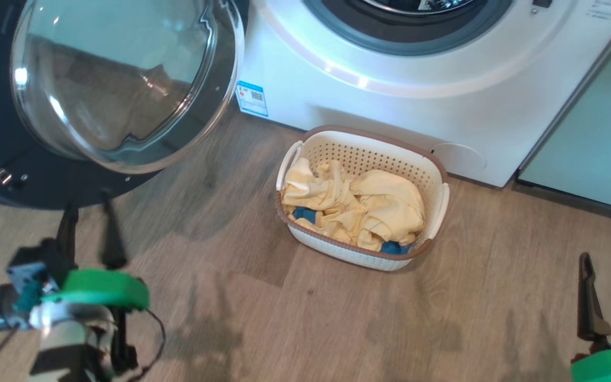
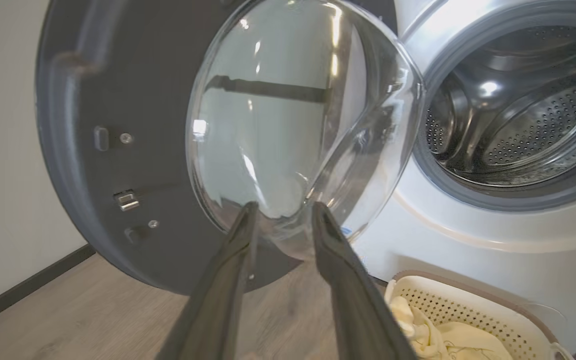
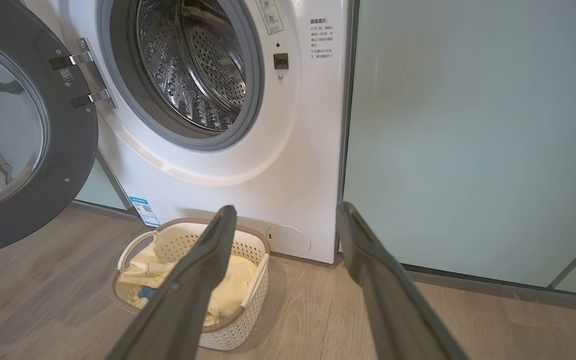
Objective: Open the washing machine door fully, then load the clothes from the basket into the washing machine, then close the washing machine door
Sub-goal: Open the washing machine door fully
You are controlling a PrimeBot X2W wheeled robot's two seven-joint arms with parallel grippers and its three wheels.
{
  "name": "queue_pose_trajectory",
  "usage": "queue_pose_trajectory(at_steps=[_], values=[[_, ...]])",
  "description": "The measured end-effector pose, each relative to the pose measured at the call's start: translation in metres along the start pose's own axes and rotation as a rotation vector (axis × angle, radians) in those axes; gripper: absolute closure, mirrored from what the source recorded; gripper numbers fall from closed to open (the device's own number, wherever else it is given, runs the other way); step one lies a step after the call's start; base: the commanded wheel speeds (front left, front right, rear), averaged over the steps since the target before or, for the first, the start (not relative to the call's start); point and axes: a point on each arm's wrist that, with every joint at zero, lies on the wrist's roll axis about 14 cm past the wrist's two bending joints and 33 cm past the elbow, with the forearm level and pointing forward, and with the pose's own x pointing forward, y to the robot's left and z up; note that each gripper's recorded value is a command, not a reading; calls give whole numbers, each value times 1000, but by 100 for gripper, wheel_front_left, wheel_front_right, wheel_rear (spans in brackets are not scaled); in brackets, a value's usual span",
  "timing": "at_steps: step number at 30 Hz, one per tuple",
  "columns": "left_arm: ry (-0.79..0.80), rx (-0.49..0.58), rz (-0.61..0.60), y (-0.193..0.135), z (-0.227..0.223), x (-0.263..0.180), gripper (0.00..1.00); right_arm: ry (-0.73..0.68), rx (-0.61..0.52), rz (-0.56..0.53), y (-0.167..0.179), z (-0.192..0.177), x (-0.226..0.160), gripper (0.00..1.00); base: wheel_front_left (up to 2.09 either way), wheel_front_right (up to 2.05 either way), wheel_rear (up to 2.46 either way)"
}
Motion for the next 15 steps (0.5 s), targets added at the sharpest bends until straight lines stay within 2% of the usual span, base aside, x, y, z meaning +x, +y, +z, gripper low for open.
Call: queue_pose_trajectory(at_steps=[1, 15], values=[[2, -2, -24, -7, 0, -3, 0, 1, 0, -6, -2, 0, -3, 0, 0, 0, 0], [20, -44, -309, -98, 3, -21, 0, -47, 5, -82, -21, 14, -30, 0, 0, 0, 0]])
